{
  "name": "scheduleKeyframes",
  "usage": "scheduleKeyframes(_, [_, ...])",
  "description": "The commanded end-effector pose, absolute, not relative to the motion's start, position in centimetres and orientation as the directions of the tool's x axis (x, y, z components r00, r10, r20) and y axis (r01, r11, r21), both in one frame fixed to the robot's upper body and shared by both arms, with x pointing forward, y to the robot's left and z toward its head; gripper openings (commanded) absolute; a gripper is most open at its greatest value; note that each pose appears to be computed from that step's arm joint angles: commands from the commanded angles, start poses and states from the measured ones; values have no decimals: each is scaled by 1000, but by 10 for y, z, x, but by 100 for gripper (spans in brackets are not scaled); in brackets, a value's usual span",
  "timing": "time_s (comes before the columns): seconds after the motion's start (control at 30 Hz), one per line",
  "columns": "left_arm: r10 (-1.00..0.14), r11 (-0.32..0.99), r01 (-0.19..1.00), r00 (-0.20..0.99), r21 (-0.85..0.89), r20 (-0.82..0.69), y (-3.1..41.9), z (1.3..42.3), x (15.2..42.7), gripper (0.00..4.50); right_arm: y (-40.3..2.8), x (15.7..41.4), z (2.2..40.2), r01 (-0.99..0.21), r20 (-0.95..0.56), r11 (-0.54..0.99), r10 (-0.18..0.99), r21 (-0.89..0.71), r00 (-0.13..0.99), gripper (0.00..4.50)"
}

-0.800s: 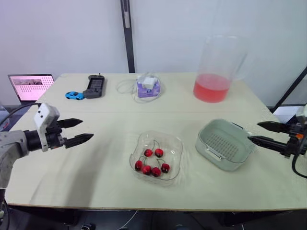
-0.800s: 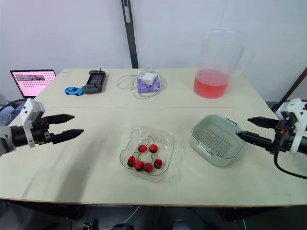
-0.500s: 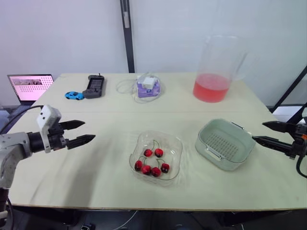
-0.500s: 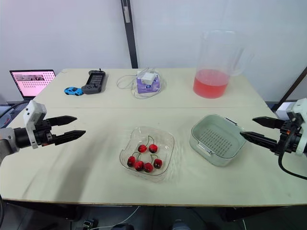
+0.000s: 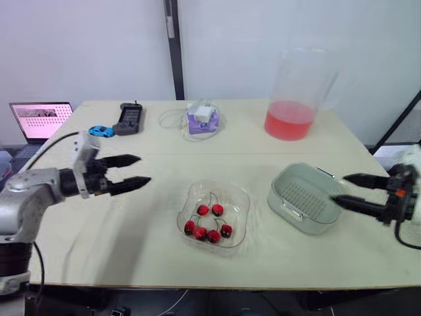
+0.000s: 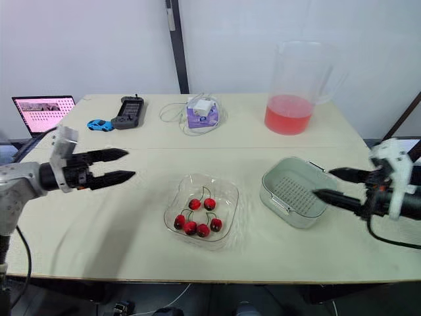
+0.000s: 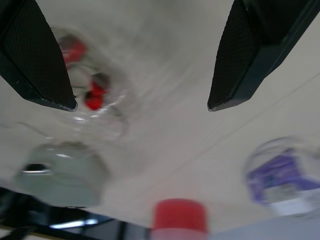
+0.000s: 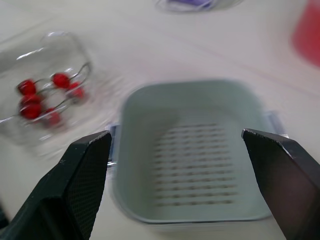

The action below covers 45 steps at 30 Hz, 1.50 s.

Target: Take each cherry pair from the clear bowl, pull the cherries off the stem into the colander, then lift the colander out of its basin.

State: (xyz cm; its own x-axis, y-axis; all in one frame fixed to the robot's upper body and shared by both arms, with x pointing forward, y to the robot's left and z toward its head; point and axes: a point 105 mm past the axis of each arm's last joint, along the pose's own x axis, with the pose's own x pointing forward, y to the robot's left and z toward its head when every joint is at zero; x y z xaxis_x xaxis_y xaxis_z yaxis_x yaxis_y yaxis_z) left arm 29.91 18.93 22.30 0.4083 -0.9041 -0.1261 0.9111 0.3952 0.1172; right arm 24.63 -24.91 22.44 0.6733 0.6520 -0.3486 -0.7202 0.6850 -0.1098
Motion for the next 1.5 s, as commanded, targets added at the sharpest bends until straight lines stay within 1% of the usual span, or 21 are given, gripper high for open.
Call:
scheduleKeyframes(0.03, [-954,239,958,262,158,-146,160,215,282,440,-194,244,237,-785,-361,560,698,-264,619,450])
scheduleKeyframes(0.1, [-963,212,966,232,149,-134,151,209,279,440,-173,248,243,-785,-343,521,709,-335,617,450])
scheduleKeyframes(0.23, [-970,196,966,216,167,-112,143,206,278,440,-135,250,244,-867,-405,412,768,-282,497,450])
scheduleKeyframes(0.3, [-972,187,966,208,180,-107,145,204,275,440,-111,259,248,-907,-446,379,790,-184,421,450])
scheduleKeyframes(0.43, [-964,221,950,247,219,-99,151,201,278,440,-78,274,249,-917,-538,374,748,-141,388,450])
scheduleKeyframes(0.53, [-963,232,947,256,220,-85,151,200,276,440,-64,280,243,-915,-593,394,717,-88,366,450])
scheduleKeyframes(0.6, [-961,243,944,266,221,-81,151,200,276,440,-55,290,234,-902,-621,428,692,-57,368,450])
scheduleKeyframes(0.7, [-953,265,938,290,224,-84,154,198,276,440,-51,299,214,-879,-687,465,607,-100,399,450])
scheduleKeyframes(0.73, [-951,269,936,295,228,-88,155,198,276,450,-48,299,208,-881,-698,462,598,-101,394,402])
scheduleKeyframes(0.77, [-949,277,933,303,229,-86,155,197,276,450,-45,299,202,-882,-709,461,588,-101,388,387])
scheduleKeyframes(0.8, [-948,283,931,308,230,-84,156,197,276,450,-43,301,196,-878,-721,469,573,-101,389,363])
scheduleKeyframes(0.93, [-945,292,928,317,232,-78,156,198,275,450,-45,309,183,-851,-740,513,528,-113,416,182])
scheduleKeyframes(1.3, [-944,294,929,319,226,-86,158,199,274,450,-38,320,157,-811,-751,579,496,-88,435,182])
scheduleKeyframes(1.5, [-945,287,930,314,228,-88,156,201,274,450,-38,328,149,-793,-749,597,470,-121,468,182])
